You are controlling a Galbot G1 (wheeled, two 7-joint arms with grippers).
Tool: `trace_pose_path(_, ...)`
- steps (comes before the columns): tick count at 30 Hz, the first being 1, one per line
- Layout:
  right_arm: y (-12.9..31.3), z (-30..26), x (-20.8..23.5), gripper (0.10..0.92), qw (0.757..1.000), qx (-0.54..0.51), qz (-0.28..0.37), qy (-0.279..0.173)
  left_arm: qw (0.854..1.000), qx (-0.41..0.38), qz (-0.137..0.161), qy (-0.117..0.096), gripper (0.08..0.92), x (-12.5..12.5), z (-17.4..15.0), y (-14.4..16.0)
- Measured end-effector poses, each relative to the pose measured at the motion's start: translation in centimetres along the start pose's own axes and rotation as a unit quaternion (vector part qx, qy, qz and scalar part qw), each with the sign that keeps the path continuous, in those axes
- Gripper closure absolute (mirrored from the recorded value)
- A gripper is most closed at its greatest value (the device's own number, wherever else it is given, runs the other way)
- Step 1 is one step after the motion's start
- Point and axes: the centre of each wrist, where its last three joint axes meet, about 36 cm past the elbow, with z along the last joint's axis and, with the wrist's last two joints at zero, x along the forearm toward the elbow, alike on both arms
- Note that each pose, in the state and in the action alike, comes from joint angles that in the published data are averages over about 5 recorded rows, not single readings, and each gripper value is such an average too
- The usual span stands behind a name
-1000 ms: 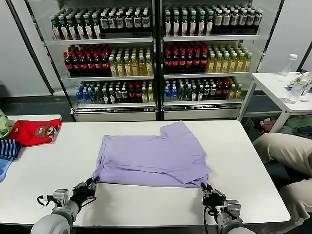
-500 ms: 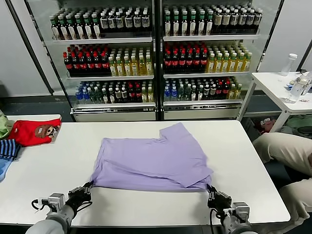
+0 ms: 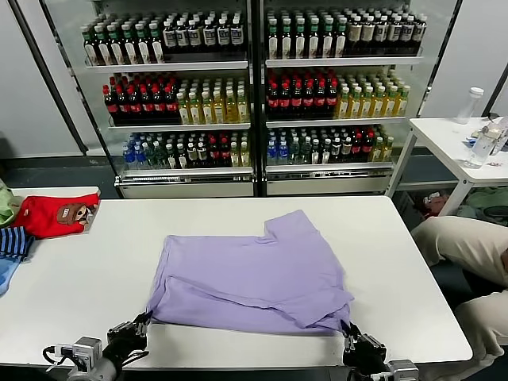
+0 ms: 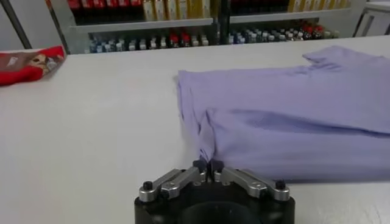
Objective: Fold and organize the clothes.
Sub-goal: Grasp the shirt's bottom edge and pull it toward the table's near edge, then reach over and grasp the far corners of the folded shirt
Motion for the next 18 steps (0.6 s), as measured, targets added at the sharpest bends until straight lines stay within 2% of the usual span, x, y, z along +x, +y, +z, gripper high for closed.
trace_pose_path(5, -0.3, -2.1, 0.3, 0.493, 1.000, 0.005, 0.000, -0.025, 1.000, -0.009, -0.012, -0.021, 0.590, 0.8, -1.5, 0.4)
trace_pose_path(10, -0.8, -4.2, -1.8, 0.354, 0.998, 0.003, 0.004, -0.057, 0.999, -0.016, -0.013, -0.050, 0.452, 0.7, -3.3, 0.8)
trace_pose_path(14, -1.1, -5.7, -5.4, 0.244, 0.997, 0.002, 0.005, -0.079, 0.997, -0.019, -0.005, -0.074, 0.330, -1.0, -4.6, 1.4)
trace_pose_path(18, -1.3, -7.5, -10.2, 0.203, 0.995, 0.001, 0.006, -0.095, 0.995, -0.021, 0.006, -0.094, 0.225, -3.9, -5.8, 2.1)
